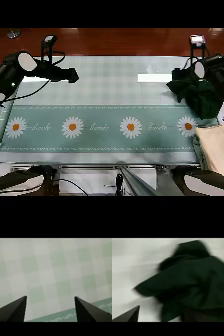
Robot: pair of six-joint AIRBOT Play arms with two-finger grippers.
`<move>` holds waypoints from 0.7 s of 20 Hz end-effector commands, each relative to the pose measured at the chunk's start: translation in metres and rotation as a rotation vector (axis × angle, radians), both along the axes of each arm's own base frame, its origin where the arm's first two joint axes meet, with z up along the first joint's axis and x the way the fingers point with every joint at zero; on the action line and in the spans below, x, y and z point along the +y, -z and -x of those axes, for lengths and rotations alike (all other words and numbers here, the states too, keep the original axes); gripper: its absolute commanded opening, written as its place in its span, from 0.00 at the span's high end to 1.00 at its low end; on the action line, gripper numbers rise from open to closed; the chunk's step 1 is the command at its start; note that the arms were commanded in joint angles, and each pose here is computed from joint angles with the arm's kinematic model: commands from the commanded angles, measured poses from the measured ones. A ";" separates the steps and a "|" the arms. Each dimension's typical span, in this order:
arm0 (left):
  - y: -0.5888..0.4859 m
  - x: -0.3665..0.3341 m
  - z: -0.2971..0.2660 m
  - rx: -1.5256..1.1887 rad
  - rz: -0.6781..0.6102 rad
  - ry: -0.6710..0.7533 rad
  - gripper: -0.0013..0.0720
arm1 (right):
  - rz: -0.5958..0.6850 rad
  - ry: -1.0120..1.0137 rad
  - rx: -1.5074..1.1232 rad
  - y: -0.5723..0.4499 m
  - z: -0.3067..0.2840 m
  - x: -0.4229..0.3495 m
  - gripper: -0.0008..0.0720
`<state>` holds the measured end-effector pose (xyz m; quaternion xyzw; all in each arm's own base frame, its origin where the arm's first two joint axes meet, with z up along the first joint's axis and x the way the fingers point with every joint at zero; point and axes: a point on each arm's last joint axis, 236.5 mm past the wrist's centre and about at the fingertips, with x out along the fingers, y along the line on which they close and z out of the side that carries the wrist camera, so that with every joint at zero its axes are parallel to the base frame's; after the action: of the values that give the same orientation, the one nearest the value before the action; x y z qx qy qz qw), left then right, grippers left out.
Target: Fold the shirts.
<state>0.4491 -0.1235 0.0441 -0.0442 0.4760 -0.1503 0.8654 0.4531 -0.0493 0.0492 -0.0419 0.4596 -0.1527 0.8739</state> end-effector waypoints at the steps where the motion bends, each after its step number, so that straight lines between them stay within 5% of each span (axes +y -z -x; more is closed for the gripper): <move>1: -0.007 0.009 -0.020 -0.093 -0.039 -0.013 0.02 | 0.066 0.250 -0.050 0.004 0.004 -0.097 0.13; 5: -0.002 0.021 -0.021 -0.098 -0.106 -0.002 0.02 | -0.040 0.502 0.048 0.058 0.044 -0.178 0.13; 11: 0.017 0.021 -0.017 -0.040 -0.116 0.006 0.02 | -0.209 0.577 0.226 0.134 0.076 -0.189 0.16; 12: 0.022 0.021 -0.014 -0.017 -0.119 0.010 0.02 | -0.239 0.551 0.248 0.142 0.074 -0.181 0.21; 14: 0.027 0.025 -0.008 0.019 -0.124 0.011 0.02 | -0.330 0.467 0.260 0.148 0.064 -0.155 0.77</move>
<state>0.4641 -0.1026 0.0265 0.0086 0.4711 -0.1265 0.8729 0.3867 -0.2295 -0.0794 0.1510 0.5567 -0.3227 0.7505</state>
